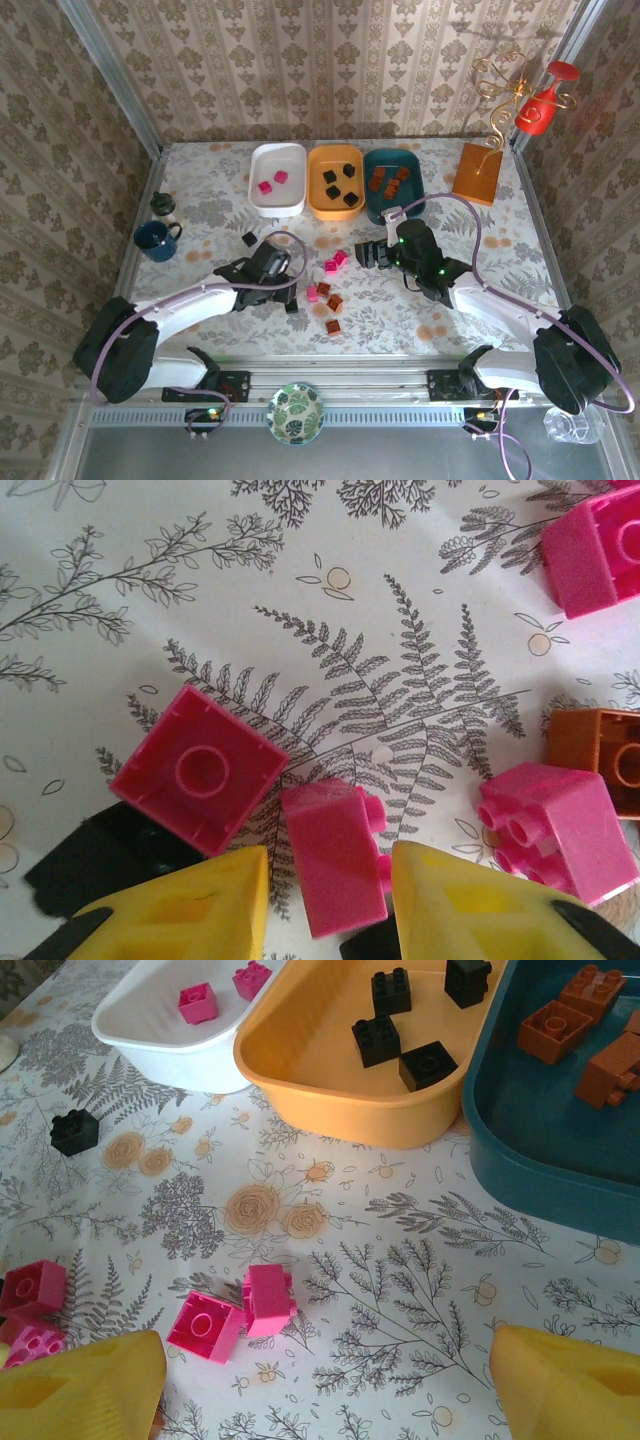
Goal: Sort the legos into containers by color
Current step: Pick up the lego from the middle-left of the table.
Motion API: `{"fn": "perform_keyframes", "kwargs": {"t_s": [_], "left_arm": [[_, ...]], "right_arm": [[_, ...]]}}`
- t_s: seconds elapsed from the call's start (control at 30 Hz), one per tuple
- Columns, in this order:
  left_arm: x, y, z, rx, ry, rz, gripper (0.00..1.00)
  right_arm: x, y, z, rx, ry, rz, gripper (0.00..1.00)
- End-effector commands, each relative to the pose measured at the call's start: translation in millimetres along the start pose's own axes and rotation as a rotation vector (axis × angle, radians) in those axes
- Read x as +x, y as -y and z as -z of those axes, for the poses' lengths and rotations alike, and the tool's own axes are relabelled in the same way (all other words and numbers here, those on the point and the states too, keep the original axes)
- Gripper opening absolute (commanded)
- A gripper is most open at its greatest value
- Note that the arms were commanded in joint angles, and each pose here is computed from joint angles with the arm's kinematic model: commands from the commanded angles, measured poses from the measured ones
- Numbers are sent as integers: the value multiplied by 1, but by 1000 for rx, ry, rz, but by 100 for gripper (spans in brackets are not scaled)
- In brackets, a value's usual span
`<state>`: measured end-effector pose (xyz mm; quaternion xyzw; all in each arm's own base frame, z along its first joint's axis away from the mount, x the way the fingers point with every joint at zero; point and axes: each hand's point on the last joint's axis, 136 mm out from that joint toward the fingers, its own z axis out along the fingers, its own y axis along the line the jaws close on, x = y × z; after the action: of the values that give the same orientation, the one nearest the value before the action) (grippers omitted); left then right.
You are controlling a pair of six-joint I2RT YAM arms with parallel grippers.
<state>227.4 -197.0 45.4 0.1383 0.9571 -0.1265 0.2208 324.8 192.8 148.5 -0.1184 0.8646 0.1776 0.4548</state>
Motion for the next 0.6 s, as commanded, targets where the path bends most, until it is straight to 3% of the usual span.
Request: {"fn": "perform_keyframes", "kwargs": {"t_s": [0.0, 0.57], "left_arm": [[-7, 10, -3, 26, -4, 3, 38], [0, 9, -24, -31, -56, -49, 41]], "right_arm": [[1, 4, -1, 24, 0, 16, 86], [3, 6, -4, 32, -12, 18, 86]]}}
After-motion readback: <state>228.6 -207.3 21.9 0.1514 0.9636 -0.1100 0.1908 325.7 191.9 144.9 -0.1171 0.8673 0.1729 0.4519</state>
